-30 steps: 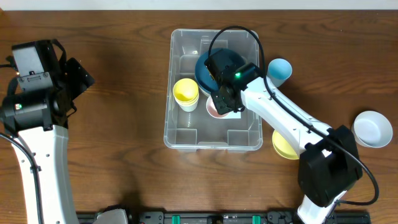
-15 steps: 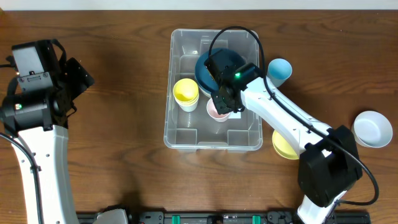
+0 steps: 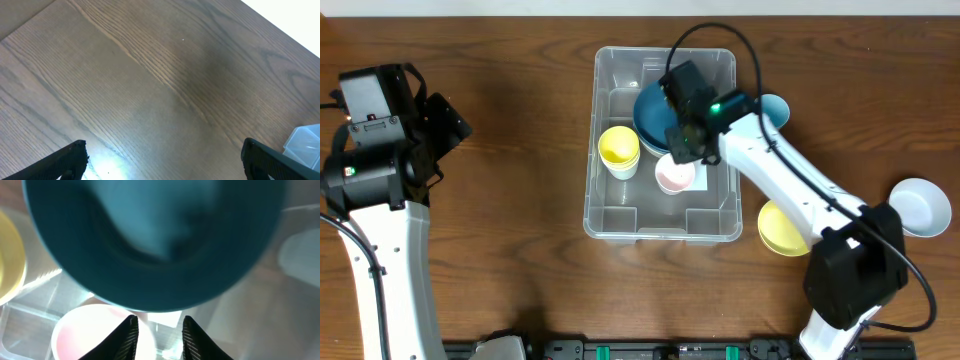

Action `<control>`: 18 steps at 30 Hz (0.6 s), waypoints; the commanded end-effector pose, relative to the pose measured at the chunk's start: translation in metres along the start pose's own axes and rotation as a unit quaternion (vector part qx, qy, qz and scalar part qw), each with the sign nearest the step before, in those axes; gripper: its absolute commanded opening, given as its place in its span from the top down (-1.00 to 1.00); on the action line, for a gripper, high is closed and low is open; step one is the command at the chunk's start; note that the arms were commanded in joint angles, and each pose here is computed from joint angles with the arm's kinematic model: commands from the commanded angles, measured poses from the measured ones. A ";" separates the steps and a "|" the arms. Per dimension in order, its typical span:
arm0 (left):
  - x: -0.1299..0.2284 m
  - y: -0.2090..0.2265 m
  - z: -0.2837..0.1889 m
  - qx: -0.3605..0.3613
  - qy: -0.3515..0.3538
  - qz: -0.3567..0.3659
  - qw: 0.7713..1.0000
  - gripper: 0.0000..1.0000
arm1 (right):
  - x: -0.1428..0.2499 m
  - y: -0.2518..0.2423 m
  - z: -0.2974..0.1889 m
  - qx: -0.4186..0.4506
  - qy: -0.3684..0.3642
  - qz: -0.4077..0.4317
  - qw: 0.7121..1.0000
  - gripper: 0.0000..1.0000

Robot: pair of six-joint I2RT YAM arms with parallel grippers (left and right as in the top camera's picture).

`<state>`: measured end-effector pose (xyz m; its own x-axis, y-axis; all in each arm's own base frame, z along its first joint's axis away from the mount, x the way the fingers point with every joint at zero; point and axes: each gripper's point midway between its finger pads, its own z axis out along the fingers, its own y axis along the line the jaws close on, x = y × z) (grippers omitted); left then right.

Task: Pack container
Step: 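Lower the pink cup into the bin beside the bowls and release, then move the right gripper to the light blue cup and grasp it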

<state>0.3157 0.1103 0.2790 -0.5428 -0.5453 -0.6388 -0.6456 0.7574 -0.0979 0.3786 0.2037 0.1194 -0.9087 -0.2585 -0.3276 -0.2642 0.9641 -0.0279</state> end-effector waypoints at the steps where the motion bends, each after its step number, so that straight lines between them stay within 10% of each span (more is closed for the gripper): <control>1: -0.004 0.002 0.000 -0.006 -0.004 -0.003 1.000 -0.96 | -0.025 -0.020 -0.038 0.004 -0.053 0.016 0.998 0.35; 18: -0.004 0.002 0.000 -0.006 -0.004 -0.003 1.000 -0.96 | -0.022 -0.173 -0.071 0.068 -0.085 0.212 0.971 0.07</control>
<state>0.3157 0.1103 0.2790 -0.5428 -0.5453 -0.6388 -0.6456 0.7574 -0.0979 0.4180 0.0606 0.2081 -0.8592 0.0902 -0.5035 0.0930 0.9955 0.0197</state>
